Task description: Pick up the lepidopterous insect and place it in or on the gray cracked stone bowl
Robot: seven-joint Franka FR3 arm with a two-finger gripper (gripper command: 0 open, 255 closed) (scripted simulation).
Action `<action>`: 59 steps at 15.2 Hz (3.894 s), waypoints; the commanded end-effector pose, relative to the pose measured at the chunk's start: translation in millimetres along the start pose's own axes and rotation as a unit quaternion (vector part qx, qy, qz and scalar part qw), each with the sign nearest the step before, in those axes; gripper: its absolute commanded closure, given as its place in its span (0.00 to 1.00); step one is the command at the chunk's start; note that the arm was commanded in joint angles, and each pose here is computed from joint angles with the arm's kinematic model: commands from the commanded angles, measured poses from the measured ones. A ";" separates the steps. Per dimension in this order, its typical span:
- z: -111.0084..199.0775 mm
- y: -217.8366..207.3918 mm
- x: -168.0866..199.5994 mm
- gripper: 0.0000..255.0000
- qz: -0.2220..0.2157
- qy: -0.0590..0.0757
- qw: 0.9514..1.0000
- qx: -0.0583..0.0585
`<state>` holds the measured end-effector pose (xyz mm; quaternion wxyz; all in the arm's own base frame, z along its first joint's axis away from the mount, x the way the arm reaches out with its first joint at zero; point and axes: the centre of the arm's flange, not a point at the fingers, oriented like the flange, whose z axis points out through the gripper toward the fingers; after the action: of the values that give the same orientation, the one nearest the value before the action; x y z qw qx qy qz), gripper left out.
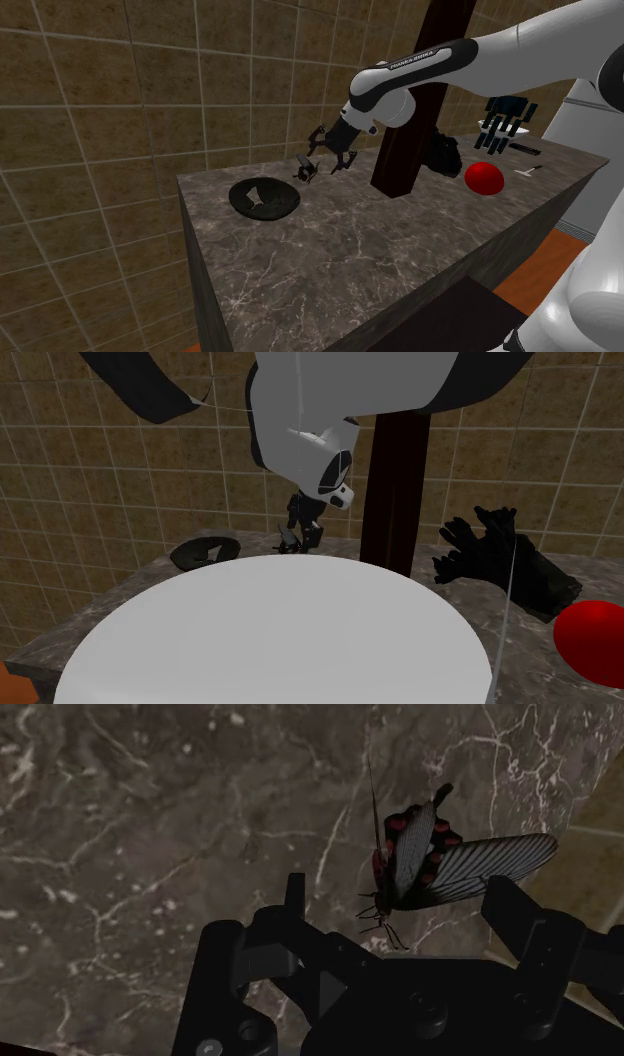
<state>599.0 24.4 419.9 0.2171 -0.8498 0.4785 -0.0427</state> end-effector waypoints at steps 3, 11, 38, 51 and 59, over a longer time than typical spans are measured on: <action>0.2 -0.1 0.0 0.00 0.000 0.000 1.000 0.000; 0.1 -0.1 -0.2 1.00 0.000 0.000 1.000 0.000; -103.3 -54.7 -41.6 1.00 0.000 0.000 1.000 0.000; -72.9 -89.4 -206.8 1.00 0.000 0.000 1.000 0.000; -39.8 -81.6 -227.1 1.00 0.000 0.000 1.000 0.000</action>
<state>530.3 237.0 525.9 0.2170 -0.8498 0.4785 -0.0426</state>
